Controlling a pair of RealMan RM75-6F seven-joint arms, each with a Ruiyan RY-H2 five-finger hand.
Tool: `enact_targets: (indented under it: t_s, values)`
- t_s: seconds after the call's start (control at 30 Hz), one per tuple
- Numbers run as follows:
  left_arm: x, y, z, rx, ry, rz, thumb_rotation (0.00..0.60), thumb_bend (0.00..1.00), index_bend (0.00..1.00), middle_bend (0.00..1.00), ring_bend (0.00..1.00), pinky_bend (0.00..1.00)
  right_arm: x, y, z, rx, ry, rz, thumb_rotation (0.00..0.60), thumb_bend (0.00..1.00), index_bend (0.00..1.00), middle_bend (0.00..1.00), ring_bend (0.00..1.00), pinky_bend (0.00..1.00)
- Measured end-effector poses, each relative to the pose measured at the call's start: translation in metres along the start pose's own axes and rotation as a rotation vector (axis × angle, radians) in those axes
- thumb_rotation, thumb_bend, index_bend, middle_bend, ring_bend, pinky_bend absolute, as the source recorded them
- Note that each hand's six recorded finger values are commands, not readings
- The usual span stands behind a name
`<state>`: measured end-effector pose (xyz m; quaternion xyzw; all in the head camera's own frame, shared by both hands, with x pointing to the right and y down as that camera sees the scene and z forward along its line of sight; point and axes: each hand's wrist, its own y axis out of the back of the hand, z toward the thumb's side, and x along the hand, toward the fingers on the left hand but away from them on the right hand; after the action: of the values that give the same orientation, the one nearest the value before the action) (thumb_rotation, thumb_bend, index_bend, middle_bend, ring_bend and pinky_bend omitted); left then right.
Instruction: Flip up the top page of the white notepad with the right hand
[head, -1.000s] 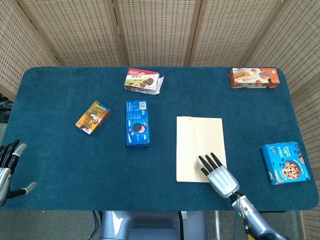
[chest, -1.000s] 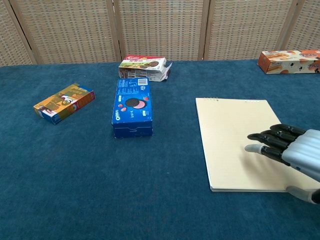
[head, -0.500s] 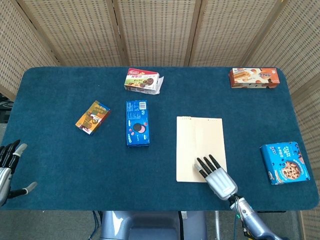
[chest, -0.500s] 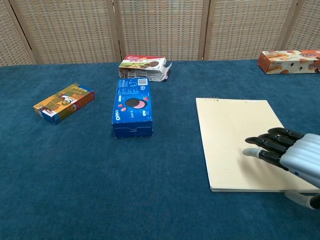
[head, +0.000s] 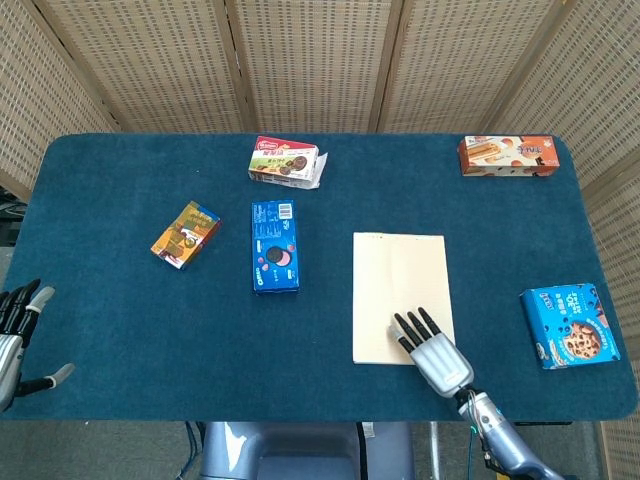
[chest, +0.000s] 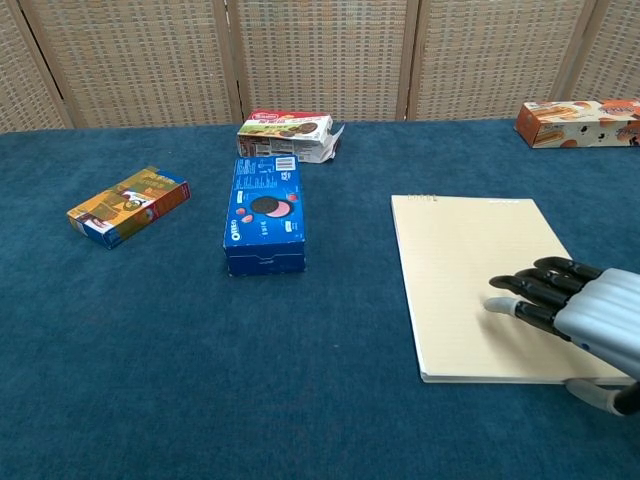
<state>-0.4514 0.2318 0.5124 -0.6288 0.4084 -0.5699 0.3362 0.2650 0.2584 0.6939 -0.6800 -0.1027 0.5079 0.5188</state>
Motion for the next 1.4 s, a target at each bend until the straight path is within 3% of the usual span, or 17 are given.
enact_targets:
  t_s: [0.3,0.73,1.1,1.4]
  values:
    - [0.0,-0.001,0.0,0.001,0.0,-0.001,0.6,0.0,0.0,0.0,0.0,0.0,-0.007,0.005,-0.005,0.013,-0.022,-0.029,0.6,0.45,0.07,0.0,0.0,0.0]
    - [0.001,-0.001,0.0,0.0,0.002,-0.003,0.6,0.0,0.0,0.0,0.0,0.0,-0.023,0.014,-0.018,0.042,-0.097,-0.146,0.6,0.49,0.07,0.0,0.0,0.0]
    - [0.001,-0.002,0.0,0.004,0.003,-0.008,0.6,0.0,0.0,0.0,0.0,0.0,-0.045,0.023,-0.011,0.021,-0.085,-0.217,0.6,0.49,0.09,0.01,0.0,0.0]
    - [0.002,-0.001,-0.002,-0.003,0.008,-0.007,0.6,0.0,0.0,0.0,0.0,0.0,-0.061,0.028,-0.008,0.016,-0.09,-0.221,0.6,0.51,0.16,0.14,0.04,0.0]
